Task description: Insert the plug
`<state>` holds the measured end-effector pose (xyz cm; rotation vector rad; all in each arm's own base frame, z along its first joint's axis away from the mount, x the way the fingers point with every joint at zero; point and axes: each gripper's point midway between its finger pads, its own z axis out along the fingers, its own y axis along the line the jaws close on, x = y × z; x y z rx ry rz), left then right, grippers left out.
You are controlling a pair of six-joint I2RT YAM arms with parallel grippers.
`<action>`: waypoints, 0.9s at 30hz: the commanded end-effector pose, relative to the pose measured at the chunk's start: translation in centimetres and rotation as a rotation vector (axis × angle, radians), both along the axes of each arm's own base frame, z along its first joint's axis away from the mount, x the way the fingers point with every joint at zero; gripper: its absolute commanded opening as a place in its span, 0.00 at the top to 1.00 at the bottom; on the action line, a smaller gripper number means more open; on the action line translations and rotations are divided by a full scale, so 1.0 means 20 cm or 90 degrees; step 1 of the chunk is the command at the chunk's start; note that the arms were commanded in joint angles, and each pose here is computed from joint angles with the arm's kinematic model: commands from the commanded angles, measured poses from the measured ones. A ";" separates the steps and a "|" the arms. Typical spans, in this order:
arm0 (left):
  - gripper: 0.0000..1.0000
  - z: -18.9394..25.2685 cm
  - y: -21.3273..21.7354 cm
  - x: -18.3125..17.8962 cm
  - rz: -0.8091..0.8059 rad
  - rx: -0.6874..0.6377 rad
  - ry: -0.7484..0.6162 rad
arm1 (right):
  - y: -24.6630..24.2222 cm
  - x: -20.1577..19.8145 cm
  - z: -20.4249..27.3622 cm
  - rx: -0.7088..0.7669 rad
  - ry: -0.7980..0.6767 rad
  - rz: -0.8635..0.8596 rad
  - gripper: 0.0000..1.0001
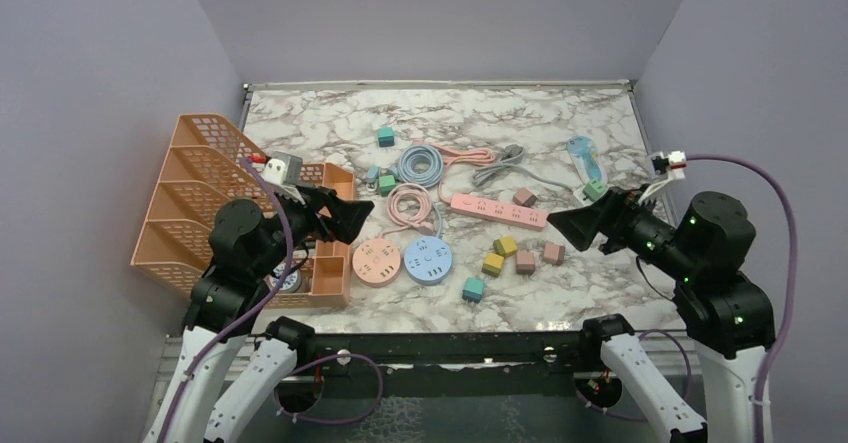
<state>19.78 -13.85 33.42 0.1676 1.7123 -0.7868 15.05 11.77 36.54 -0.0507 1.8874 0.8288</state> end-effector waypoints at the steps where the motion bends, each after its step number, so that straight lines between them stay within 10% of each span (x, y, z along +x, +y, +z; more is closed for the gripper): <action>1: 0.08 -0.21 -0.07 -0.03 -0.044 0.005 0.086 | 0.09 0.04 -0.12 0.042 0.048 0.056 0.23; 10: 0.22 -0.64 -0.15 0.01 -0.039 -0.013 0.320 | 0.04 0.18 -0.55 -0.001 0.210 -0.013 0.30; 27: 0.22 -0.74 -0.25 0.01 -0.029 -0.031 0.348 | 0.00 0.29 -1.20 -0.103 0.373 -0.117 0.30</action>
